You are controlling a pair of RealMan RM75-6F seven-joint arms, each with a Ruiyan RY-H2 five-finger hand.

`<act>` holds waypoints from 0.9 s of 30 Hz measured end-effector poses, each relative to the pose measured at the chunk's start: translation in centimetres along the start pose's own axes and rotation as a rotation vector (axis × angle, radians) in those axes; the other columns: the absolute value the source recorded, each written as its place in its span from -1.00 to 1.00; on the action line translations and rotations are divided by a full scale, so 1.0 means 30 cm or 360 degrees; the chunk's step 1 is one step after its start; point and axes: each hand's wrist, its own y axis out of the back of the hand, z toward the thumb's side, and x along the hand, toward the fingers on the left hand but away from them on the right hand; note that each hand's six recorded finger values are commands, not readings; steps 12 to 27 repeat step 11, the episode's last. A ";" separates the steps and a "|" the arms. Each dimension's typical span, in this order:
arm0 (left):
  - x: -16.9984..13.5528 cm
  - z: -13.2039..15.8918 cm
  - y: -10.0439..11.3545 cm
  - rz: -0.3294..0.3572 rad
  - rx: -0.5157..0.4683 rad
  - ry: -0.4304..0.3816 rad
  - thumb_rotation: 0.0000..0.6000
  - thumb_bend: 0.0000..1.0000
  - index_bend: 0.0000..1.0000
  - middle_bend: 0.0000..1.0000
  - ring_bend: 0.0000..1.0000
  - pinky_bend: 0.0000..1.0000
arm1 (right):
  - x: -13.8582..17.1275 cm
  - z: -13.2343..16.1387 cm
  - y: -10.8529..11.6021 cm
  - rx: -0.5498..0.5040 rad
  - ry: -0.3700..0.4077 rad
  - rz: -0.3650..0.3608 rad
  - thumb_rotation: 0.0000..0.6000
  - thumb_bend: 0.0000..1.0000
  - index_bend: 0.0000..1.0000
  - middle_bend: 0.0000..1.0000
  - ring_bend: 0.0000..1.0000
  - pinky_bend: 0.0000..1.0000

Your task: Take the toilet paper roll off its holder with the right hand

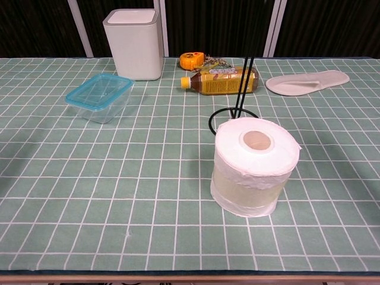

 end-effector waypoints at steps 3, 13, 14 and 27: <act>0.003 -0.003 0.002 0.0005 -0.0001 -0.0001 1.00 -0.65 -0.91 -1.00 -1.00 -0.97 | 0.070 -0.021 0.009 0.0341 -0.0026 -0.0069 1.00 -1.00 -1.00 -1.00 -1.00 -1.00; 0.003 -0.001 0.005 0.0017 0.0006 -0.0017 1.00 -0.65 -0.91 -1.00 -1.00 -0.97 | 0.154 -0.052 -0.029 0.0627 -0.0116 -0.0049 1.00 -1.00 -1.00 -1.00 -1.00 -1.00; 0.003 -0.001 0.005 0.0017 0.0006 -0.0017 1.00 -0.65 -0.91 -1.00 -1.00 -0.97 | 0.154 -0.052 -0.029 0.0627 -0.0116 -0.0049 1.00 -1.00 -1.00 -1.00 -1.00 -1.00; 0.003 -0.001 0.005 0.0017 0.0006 -0.0017 1.00 -0.65 -0.91 -1.00 -1.00 -0.97 | 0.154 -0.052 -0.029 0.0627 -0.0116 -0.0049 1.00 -1.00 -1.00 -1.00 -1.00 -1.00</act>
